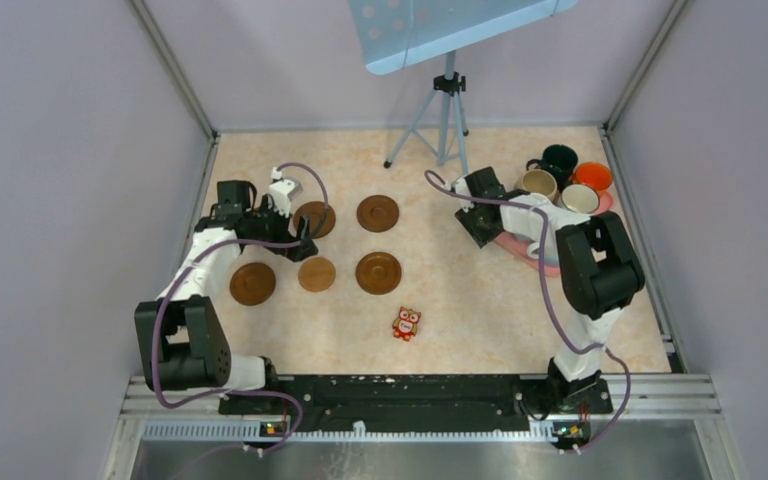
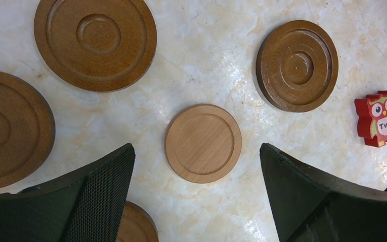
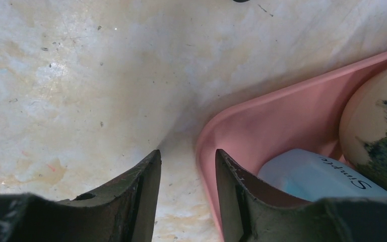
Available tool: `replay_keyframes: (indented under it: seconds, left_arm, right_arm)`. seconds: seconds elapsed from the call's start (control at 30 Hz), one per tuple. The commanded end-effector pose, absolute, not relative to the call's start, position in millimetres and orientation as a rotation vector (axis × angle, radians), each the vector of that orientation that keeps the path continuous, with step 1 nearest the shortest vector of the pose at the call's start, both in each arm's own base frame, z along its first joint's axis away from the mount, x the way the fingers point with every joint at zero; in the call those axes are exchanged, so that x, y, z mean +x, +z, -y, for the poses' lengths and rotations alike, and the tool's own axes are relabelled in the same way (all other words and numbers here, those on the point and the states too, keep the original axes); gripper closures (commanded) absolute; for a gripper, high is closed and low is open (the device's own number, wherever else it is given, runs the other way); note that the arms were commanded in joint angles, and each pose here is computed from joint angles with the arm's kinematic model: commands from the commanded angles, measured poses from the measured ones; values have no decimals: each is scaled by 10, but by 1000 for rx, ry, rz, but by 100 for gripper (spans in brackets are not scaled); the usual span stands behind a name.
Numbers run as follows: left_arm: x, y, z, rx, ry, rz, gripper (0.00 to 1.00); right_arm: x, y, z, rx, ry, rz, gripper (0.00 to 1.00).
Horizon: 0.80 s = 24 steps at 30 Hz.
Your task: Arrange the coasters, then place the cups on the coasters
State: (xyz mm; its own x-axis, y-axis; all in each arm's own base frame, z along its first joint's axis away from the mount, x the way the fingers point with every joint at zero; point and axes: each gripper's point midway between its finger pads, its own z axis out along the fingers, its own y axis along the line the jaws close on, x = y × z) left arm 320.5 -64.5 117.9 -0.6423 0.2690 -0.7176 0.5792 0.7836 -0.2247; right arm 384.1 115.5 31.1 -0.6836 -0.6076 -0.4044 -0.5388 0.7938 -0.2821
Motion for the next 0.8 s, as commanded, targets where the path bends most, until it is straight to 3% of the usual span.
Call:
replay_keyframes:
  seconds: [0.0,0.47,0.77]
  left_arm:
    - [3286,1358,658,634,-553,-2209,1]
    - [3371,1486,590,650,-488,-2189,1]
    - [3367,1495,591,651,-489,-2185,1]
  right_arm:
    - [3975,347,-1181,-822,-157,-2493,58]
    - [3628,177,-1454,-898,180,-2604,65]
    - [3341,198,-1519,-964,310,-2603,83]
